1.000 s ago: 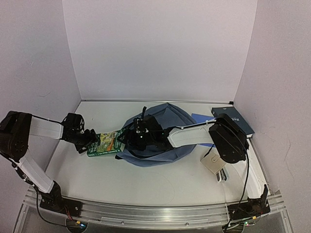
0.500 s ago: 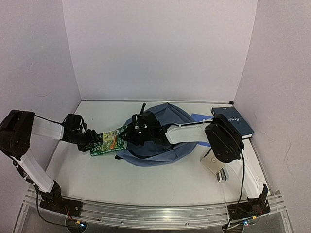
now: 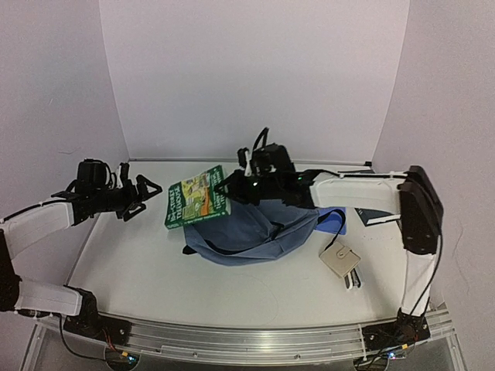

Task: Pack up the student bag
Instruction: Pick up the book from the center of the board.

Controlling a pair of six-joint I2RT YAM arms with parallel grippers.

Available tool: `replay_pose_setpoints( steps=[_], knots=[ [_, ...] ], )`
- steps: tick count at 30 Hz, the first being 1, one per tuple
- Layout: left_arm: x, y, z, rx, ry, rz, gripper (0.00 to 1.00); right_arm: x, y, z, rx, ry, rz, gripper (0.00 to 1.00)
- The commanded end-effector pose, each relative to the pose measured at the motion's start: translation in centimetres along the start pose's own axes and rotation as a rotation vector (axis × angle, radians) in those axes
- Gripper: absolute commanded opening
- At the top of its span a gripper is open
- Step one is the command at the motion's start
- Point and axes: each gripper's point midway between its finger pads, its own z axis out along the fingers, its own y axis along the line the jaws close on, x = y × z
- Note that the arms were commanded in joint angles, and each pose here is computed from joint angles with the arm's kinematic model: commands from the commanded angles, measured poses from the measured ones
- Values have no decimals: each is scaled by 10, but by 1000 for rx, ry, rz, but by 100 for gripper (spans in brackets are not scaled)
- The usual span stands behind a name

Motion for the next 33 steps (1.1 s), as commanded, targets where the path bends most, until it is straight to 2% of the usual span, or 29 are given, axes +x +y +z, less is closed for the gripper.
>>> replay_pose_setpoints(
  steps=[1,9,16,22,29,33],
  knots=[
    [-1,-67,-24,201,39,118,100,-88,60,-104,-133,-266,-93,0],
    [24,-154,-17,429,124,281,100,-81,97,-171,-268,-267,-99,0],
    [22,-191,-29,651,103,306,100,-73,109,-200,-326,-272,-107,0],
    [20,-208,-38,733,122,286,100,-62,123,-209,-413,-228,-121,0],
    [18,-208,-36,708,126,273,100,-61,144,-230,-529,-241,-117,0],
    [30,-218,-43,762,189,295,100,-62,153,-236,-591,-250,-110,0]
  ],
)
